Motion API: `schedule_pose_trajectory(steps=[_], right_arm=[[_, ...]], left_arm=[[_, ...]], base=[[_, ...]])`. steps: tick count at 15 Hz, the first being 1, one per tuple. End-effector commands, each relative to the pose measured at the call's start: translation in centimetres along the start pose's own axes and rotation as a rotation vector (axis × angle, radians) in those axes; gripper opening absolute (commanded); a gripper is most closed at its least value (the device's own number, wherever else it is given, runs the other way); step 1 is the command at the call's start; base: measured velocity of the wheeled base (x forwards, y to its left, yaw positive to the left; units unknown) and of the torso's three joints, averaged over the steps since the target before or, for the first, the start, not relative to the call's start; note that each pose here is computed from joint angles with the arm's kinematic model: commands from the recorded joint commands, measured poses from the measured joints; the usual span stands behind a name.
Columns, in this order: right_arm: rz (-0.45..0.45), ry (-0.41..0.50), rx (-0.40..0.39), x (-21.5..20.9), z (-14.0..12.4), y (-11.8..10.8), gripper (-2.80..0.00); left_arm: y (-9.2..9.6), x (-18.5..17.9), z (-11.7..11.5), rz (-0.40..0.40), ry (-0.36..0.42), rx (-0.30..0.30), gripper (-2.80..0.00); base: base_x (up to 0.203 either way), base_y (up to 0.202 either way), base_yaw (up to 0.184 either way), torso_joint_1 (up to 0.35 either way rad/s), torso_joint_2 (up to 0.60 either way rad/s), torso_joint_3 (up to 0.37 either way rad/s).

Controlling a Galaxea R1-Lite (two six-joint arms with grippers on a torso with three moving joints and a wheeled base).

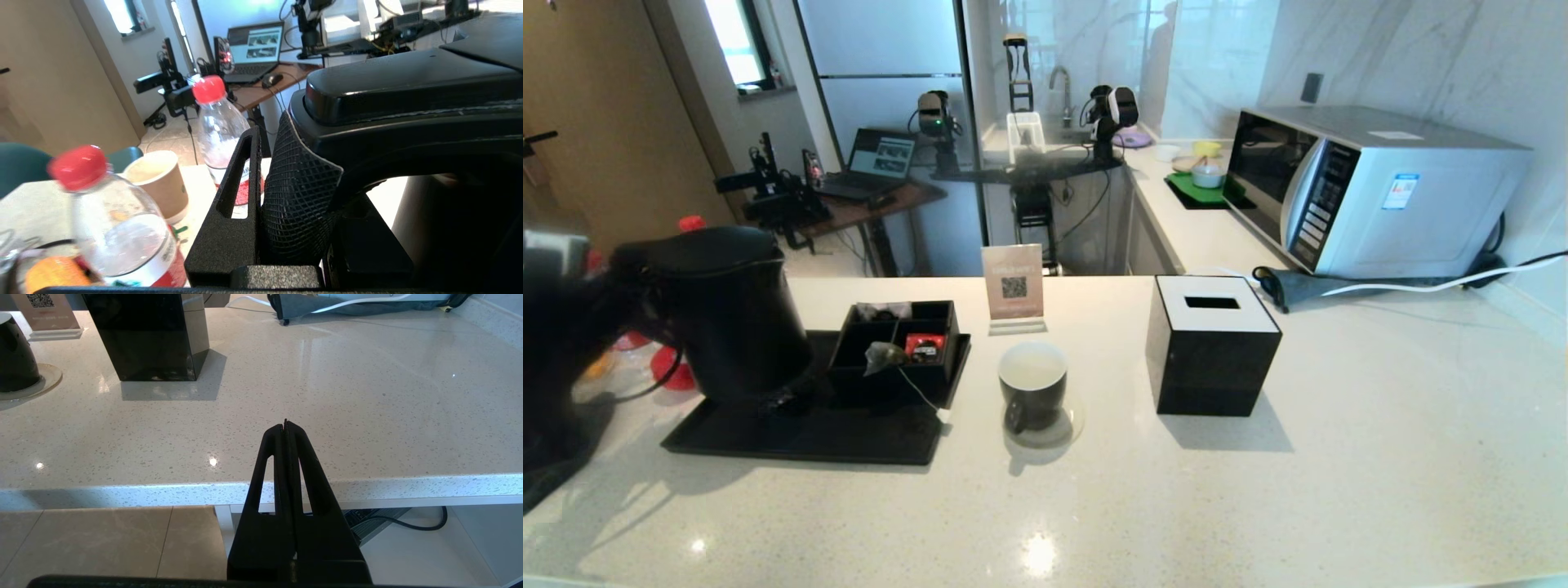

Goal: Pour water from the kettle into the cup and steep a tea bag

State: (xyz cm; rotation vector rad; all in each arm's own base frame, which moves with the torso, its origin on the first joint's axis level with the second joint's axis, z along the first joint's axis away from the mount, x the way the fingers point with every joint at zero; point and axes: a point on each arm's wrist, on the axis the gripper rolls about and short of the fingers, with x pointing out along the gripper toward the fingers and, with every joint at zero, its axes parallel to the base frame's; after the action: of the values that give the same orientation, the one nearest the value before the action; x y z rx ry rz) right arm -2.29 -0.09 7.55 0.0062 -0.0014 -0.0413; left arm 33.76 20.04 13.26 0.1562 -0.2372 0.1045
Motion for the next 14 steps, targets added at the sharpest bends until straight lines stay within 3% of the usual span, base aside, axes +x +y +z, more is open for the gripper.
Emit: schedule_pose_trajectory(steps=[1,14], right_arm=[[0.000,0.001,0.000,0.0,0.0,0.0,-2.80],[0.000,0.001,0.000,0.0,0.0,0.0,-2.80]], left_arm=[[-0.1,-0.9,2.5,0.006,-0.066,0.034,-2.80],[-3.1,-7.3,8.0,0.007,-0.065,0.036,-2.80]], base=[[0.000,0.000,0.000,0.000,0.00,0.000],[0.000,0.000,0.000,0.000,0.00,0.000]])
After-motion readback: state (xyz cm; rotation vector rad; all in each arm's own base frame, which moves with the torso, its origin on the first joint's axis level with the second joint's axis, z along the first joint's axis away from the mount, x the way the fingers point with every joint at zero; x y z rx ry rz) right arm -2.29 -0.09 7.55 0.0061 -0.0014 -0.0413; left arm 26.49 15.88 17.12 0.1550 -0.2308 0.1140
